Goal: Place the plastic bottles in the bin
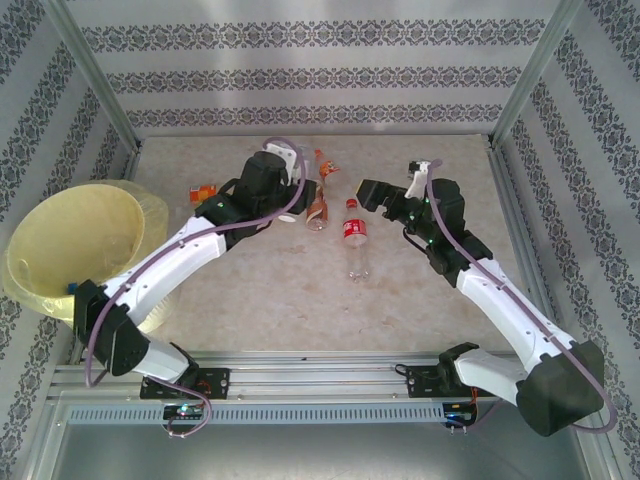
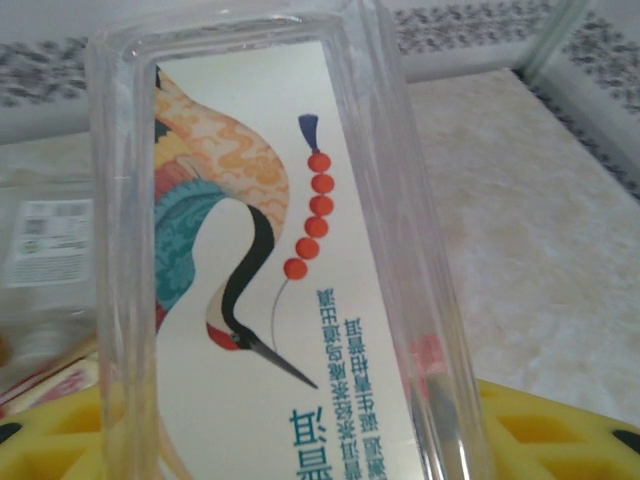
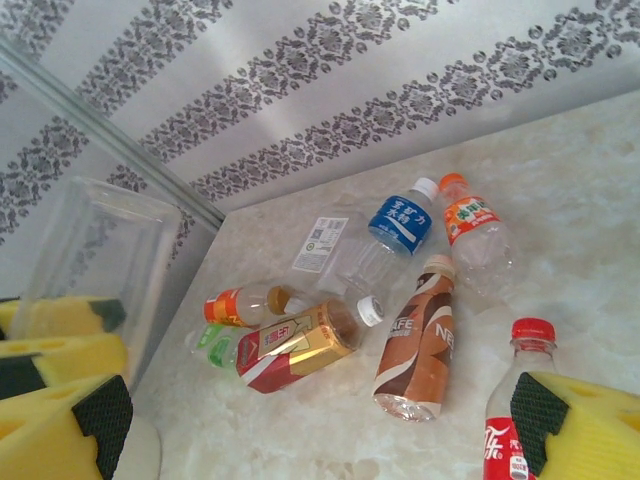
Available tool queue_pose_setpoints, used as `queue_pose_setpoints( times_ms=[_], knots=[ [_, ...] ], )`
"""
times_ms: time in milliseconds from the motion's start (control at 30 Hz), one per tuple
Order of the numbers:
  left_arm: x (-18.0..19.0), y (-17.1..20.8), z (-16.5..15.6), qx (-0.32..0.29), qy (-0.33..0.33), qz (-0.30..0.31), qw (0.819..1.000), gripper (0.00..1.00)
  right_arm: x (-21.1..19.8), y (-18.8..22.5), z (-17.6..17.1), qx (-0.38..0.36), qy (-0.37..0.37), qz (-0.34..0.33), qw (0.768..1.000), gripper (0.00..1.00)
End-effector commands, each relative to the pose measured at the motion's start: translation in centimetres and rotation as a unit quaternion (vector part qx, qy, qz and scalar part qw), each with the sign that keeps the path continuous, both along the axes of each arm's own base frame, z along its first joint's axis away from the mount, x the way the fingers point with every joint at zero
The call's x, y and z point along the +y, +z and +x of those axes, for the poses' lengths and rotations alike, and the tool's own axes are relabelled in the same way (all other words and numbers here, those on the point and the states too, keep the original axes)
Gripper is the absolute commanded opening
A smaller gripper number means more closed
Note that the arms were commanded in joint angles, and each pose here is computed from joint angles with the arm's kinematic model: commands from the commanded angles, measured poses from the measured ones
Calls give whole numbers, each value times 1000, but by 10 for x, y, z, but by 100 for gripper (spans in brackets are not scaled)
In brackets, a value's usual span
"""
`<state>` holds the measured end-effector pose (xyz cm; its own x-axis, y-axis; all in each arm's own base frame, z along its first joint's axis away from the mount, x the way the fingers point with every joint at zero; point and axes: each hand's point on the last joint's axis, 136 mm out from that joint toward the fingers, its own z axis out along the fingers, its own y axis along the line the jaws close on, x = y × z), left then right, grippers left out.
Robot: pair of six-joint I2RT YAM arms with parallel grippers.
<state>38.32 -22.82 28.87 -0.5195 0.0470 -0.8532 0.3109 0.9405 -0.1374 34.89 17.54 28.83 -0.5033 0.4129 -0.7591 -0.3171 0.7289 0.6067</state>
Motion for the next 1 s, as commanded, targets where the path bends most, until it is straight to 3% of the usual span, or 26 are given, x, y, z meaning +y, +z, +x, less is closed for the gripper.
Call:
queue_pose_setpoints(
  times_ms=[0, 167, 467, 733, 967],
  knots=[
    [45, 29, -7, -30, 67, 48, 996, 52, 4, 31, 7, -65, -3, -7, 998, 98],
    [88, 60, -24, -54, 130, 89, 986, 51, 18, 31, 11, -73, 16, -10, 997, 98],
    [176, 100, -59, -72, 269, 159, 947, 51, 36, 39, 17, -101, 42, -12, 994, 98],
    [272, 120, -99, -60, 413, 193, 888, 51, 38, 39, 23, -98, 39, -23, 994, 98],
    [335, 126, -146, -54, 506, 204, 836, 51, 40, 44, 26, -99, 36, -16, 994, 98]
  ],
)
